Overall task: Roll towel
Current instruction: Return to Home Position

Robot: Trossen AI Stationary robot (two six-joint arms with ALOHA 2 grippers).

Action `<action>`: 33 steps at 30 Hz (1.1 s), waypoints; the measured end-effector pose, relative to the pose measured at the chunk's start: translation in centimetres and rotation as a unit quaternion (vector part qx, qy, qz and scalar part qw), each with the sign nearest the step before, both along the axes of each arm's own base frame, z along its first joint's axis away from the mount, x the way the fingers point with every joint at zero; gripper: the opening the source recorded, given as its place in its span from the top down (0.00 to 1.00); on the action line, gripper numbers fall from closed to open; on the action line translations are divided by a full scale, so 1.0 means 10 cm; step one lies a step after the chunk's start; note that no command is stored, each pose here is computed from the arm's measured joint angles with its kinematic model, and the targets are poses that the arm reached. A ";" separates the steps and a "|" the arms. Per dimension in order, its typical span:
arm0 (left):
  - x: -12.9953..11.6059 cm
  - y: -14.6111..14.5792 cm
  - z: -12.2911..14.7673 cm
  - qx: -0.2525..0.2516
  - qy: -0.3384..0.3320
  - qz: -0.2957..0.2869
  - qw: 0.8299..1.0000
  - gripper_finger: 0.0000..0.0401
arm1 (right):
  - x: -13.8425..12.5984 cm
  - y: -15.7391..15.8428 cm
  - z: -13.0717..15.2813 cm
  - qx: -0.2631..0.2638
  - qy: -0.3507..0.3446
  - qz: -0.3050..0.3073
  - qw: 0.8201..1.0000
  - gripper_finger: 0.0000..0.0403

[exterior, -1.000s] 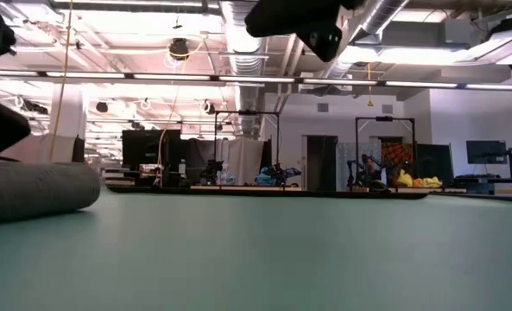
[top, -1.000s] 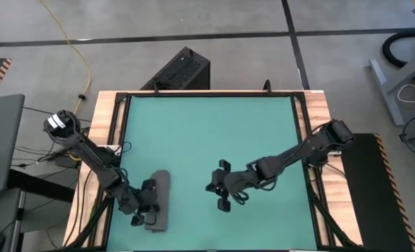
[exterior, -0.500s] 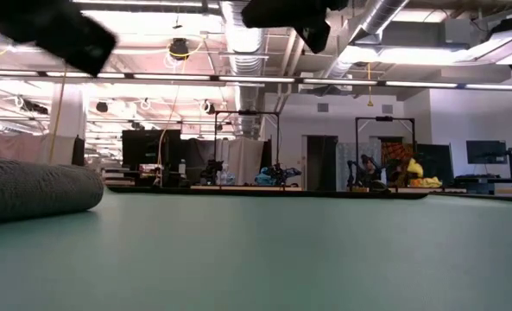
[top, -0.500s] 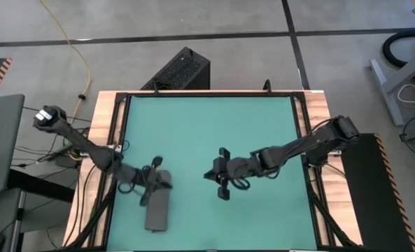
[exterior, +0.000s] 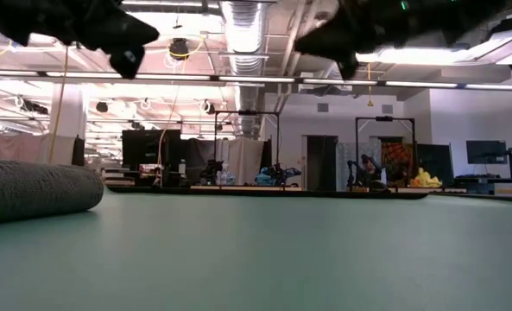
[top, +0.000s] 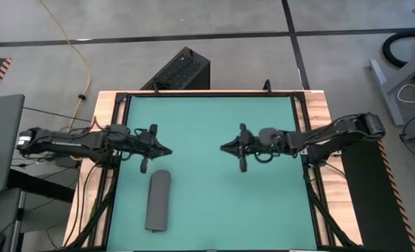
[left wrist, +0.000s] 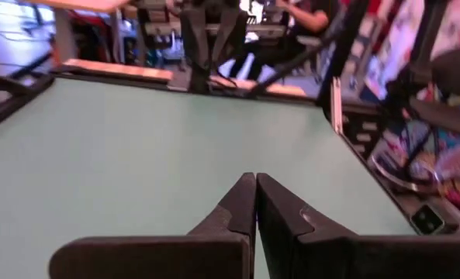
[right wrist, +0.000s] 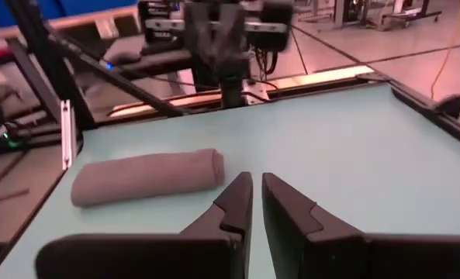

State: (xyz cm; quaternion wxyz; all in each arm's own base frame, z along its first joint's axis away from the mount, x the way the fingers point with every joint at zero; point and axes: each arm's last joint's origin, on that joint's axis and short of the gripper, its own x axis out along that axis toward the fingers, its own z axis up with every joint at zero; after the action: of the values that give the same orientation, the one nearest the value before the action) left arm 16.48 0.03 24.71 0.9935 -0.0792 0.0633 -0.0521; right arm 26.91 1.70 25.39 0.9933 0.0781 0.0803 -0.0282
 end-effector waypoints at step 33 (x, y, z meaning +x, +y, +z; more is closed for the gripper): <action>-0.66 0.03 -0.79 0.016 -0.066 0.078 0.995 1.00 | -1.37 -0.28 -1.02 0.004 -0.012 -0.125 0.992 0.85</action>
State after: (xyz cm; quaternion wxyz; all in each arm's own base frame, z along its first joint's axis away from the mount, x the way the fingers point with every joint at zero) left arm 9.86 0.32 16.77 0.9976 -0.0649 -0.0081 0.0213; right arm 13.23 -1.12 15.21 0.9826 0.0918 0.0580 -0.1509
